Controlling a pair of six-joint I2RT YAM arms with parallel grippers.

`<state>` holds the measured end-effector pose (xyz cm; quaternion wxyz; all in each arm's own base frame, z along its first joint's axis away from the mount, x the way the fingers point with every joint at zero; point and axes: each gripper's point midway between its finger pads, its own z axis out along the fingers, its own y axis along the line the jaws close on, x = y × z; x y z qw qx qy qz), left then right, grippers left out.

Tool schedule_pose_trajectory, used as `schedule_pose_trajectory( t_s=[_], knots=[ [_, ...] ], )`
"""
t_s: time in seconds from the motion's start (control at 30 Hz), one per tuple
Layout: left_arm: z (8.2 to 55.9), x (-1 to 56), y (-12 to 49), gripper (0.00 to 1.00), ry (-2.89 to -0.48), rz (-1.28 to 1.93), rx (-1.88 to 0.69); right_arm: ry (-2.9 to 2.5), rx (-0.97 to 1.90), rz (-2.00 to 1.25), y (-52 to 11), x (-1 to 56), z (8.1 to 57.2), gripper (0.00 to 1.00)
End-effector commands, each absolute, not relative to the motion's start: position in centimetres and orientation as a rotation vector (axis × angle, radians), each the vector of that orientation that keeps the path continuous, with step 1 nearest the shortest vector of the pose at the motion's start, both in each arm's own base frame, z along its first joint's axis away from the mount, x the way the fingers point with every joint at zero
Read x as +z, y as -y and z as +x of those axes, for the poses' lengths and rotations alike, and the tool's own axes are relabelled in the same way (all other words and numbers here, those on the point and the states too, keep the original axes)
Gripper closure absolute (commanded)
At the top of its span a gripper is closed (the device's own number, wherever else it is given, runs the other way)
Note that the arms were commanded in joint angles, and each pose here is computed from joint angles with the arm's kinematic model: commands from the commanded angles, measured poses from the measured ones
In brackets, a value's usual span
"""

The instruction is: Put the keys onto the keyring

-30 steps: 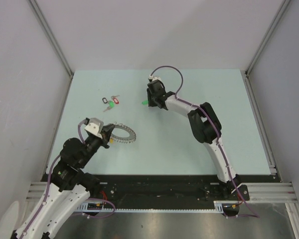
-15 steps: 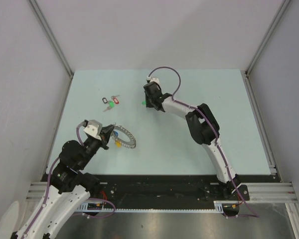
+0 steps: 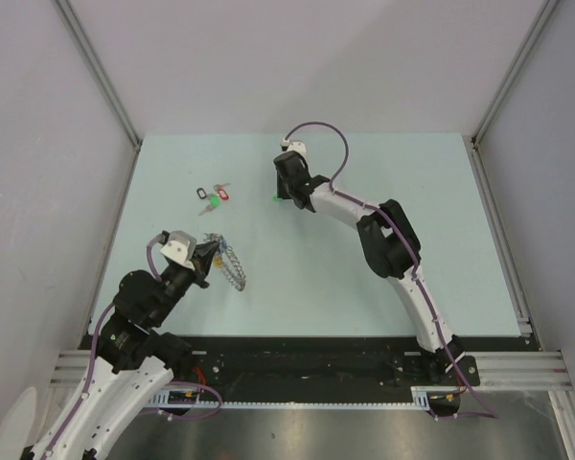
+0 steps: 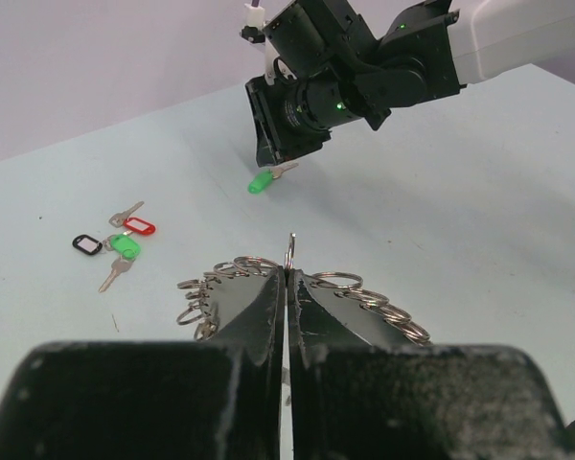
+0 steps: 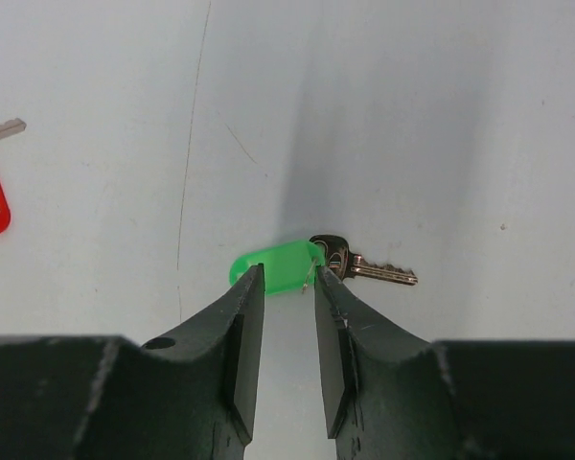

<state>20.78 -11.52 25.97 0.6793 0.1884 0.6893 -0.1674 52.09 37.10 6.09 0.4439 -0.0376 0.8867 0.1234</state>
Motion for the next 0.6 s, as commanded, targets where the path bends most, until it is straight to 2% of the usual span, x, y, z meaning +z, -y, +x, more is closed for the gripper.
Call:
schedule_pose_trajectory(
  t_s=[0.0, 0.37, 0.57],
  knots=[
    [20.8, 28.3, 11.4, 1.0, -1.464, 0.382, -0.396, -2.16, 0.324, -0.056, -37.5, 6.8, 53.4, 0.7],
    [20.8, 28.4, 11.4, 1.0, -1.463, 0.381, -0.396, -2.193, 0.304, -0.061, -37.3, 5.6, 52.7, 0.72],
    [20.8, 28.4, 11.4, 1.0, -1.461, 0.381, -0.397, -2.199, 0.307, -0.07, -37.4, 5.3, 52.6, 0.78]
  ],
)
